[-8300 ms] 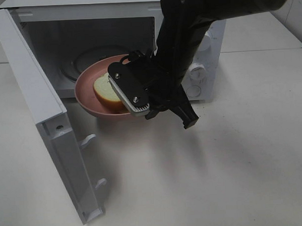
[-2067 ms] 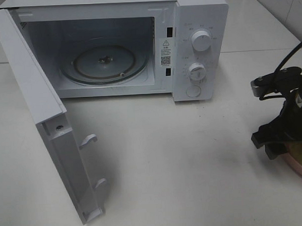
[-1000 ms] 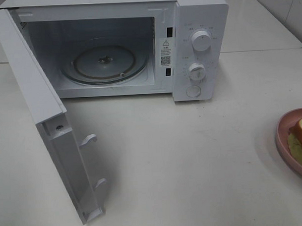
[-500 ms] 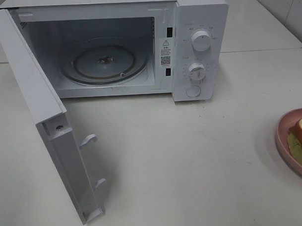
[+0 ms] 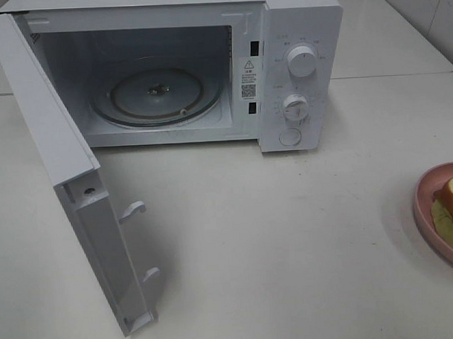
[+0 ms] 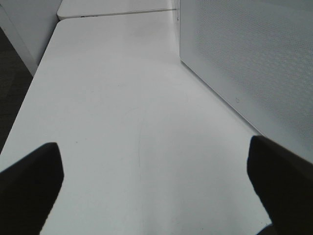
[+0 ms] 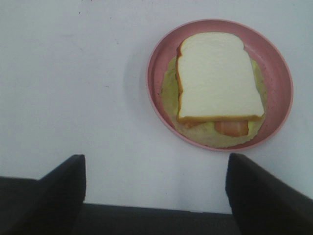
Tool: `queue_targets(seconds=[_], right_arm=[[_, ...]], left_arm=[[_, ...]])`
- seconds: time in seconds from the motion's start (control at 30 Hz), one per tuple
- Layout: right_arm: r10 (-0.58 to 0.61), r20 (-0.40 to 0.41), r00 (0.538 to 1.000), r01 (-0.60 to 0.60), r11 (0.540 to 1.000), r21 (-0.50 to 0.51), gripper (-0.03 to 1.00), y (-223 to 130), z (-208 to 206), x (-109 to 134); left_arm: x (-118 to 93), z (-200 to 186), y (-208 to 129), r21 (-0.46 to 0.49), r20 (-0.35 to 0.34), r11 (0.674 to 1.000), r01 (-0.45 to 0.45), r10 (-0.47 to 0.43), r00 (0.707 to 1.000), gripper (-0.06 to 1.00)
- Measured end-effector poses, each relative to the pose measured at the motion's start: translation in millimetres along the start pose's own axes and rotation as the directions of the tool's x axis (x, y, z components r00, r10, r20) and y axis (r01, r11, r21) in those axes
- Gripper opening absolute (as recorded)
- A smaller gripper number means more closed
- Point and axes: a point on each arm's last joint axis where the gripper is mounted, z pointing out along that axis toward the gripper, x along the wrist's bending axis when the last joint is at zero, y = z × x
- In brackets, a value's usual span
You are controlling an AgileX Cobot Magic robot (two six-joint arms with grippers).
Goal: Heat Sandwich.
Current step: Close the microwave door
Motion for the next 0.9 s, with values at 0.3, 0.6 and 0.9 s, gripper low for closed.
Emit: queue_targets(seconds=[0.3,0.6,0.9], right_arm=[[0.046,0.020,0.999,-0.044,0.991,-0.129,0.76,-11.9,-5.0,-1.7],[0.092,0.045,0.995,-0.077,0.961,-0.265,0.76,-25.4,-19.9,-2.9],[0.097,0.039,0.994,-0.080,0.943,-0.322,0.76,-32.5,-25.7,-2.9]], left_arm=[[0.0,0.0,0.0,0.000,0.000,1.000,0.000,0.000,1.000,0.97],[0.0,0.0,0.0,0.000,0.000,1.000,0.000,0.000,1.000,0.97],[0.0,0.0,0.0,0.000,0.000,1.000,0.000,0.000,1.000,0.97]])
